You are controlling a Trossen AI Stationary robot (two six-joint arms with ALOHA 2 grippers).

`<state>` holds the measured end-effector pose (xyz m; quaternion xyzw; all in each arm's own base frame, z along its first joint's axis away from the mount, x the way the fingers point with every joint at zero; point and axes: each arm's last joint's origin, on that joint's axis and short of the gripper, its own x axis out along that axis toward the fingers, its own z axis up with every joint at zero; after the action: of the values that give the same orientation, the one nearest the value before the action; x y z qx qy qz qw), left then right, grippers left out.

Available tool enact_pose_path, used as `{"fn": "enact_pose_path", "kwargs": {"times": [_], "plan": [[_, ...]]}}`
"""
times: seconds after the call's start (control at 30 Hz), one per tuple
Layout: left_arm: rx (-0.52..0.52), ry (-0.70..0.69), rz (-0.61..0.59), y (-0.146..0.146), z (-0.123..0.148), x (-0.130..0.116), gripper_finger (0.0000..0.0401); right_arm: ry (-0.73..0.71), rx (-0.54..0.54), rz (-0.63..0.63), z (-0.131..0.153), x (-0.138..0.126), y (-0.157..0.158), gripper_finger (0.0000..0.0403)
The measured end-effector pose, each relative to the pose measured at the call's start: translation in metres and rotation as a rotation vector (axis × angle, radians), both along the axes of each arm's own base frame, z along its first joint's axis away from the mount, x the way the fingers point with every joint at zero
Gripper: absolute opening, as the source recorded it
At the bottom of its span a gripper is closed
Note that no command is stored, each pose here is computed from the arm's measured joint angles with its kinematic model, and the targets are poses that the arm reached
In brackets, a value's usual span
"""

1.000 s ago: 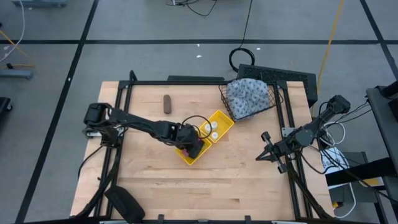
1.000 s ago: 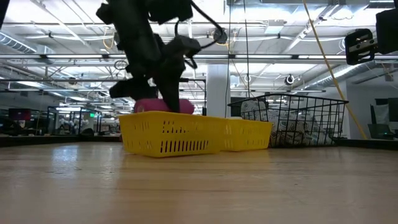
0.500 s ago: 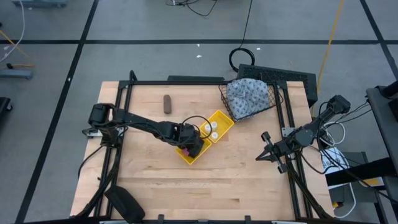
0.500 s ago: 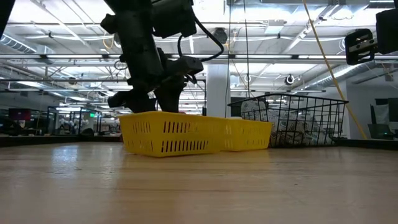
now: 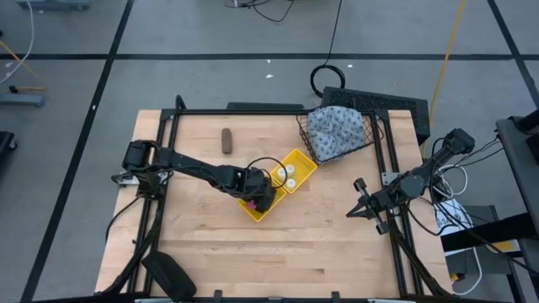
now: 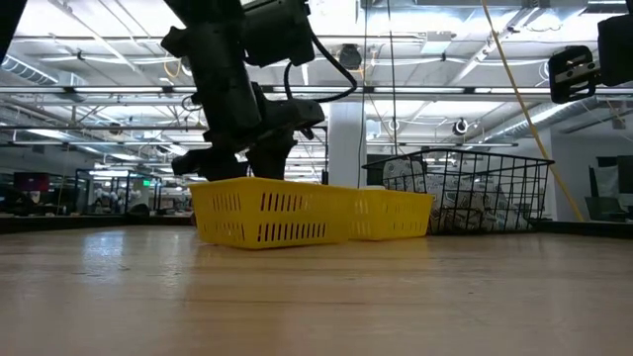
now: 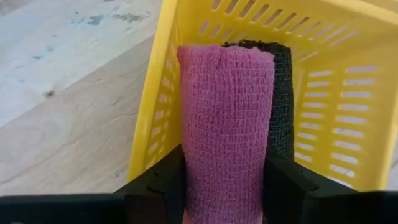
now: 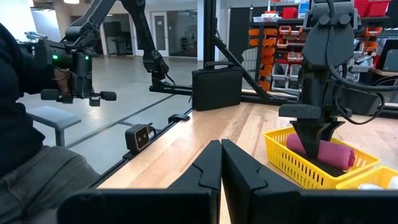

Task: Pick & place medical supplies in basket/bin
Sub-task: Put the pink bandage into the bottom yellow basket

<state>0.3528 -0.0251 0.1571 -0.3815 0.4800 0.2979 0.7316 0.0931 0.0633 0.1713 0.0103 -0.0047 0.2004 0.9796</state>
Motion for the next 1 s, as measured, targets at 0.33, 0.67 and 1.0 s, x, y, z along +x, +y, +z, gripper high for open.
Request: {"fn": "enact_pose_path", "kwargs": {"times": [0.33, 0.67, 1.0], "plan": [[-0.016, -0.028, -0.009, -0.001, 0.0, 0.003, 0.0166, 0.0, 0.0, 0.0, 0.0, 0.0, 0.0, 0.0], [-0.051, -0.039, -0.013, 0.0, -0.001, 0.004, 0.0237, 0.0, 0.0, 0.0, 0.0, 0.0, 0.0, 0.0], [-0.097, -0.052, -0.042, 0.009, 0.006, 0.009, 0.0275, 0.0, 0.0, 0.0, 0.0, 0.0, 0.0, 0.0]]}}
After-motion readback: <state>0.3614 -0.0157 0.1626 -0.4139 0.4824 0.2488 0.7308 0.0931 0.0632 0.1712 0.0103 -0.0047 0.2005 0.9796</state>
